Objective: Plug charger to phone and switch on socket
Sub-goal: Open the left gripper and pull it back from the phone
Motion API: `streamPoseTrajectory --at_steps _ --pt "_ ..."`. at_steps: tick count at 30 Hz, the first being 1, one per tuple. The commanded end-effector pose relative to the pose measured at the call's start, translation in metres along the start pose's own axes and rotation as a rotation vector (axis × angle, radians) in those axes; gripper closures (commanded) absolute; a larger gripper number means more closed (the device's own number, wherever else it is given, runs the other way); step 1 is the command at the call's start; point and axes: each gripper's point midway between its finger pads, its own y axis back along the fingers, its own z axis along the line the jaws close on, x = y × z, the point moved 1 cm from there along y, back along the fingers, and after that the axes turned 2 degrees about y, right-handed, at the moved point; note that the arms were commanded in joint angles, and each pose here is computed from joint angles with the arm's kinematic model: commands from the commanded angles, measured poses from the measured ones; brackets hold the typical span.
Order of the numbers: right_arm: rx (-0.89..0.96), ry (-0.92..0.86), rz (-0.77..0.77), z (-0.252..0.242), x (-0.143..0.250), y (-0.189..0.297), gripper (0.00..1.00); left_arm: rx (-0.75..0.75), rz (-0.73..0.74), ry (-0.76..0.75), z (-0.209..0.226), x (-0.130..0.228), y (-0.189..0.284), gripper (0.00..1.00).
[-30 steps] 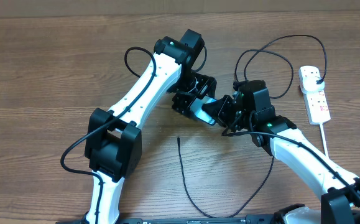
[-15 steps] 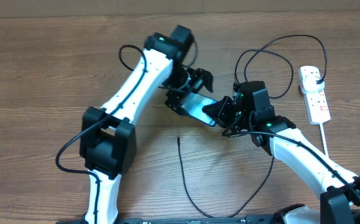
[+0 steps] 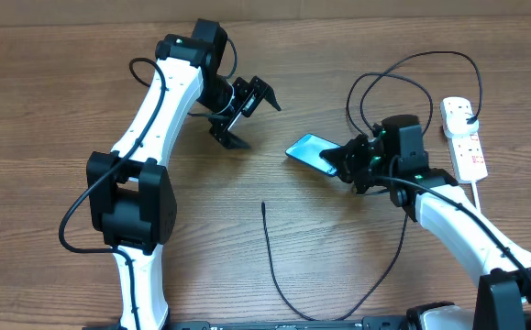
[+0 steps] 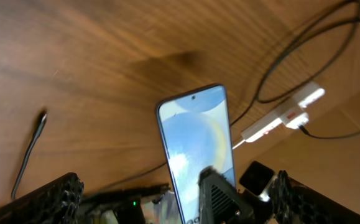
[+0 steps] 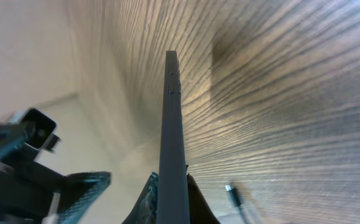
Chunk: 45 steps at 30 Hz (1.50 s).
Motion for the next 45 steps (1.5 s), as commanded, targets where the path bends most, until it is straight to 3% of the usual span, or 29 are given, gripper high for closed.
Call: streamPoseTrajectory --at_steps 1,11,17,23,34,45 --pt "-0.056 -0.17 0.056 0.016 0.003 0.005 0.96 0.068 0.003 -0.125 -0.018 0.001 0.005 0.0" --pt "-0.142 -0.146 0.039 0.035 -0.006 0.01 0.96 0.284 0.063 -0.289 -0.065 0.011 0.012 0.0" --pt "-0.15 -0.165 0.012 0.033 -0.018 0.015 0.96 0.311 0.05 -0.292 -0.062 -0.004 0.018 0.0" --pt "-0.161 -0.153 -0.003 0.034 -0.024 0.018 0.96 0.497 0.185 -0.339 -0.054 -0.021 0.013 0.0" --pt "-0.272 -0.062 -0.048 0.062 -0.033 0.024 0.96 0.497 0.238 -0.304 -0.043 -0.017 -0.013 0.0" --pt "-0.351 -0.049 -0.117 0.082 -0.045 0.032 0.96 0.494 0.117 -0.235 -0.076 -0.018 -0.033 0.0"
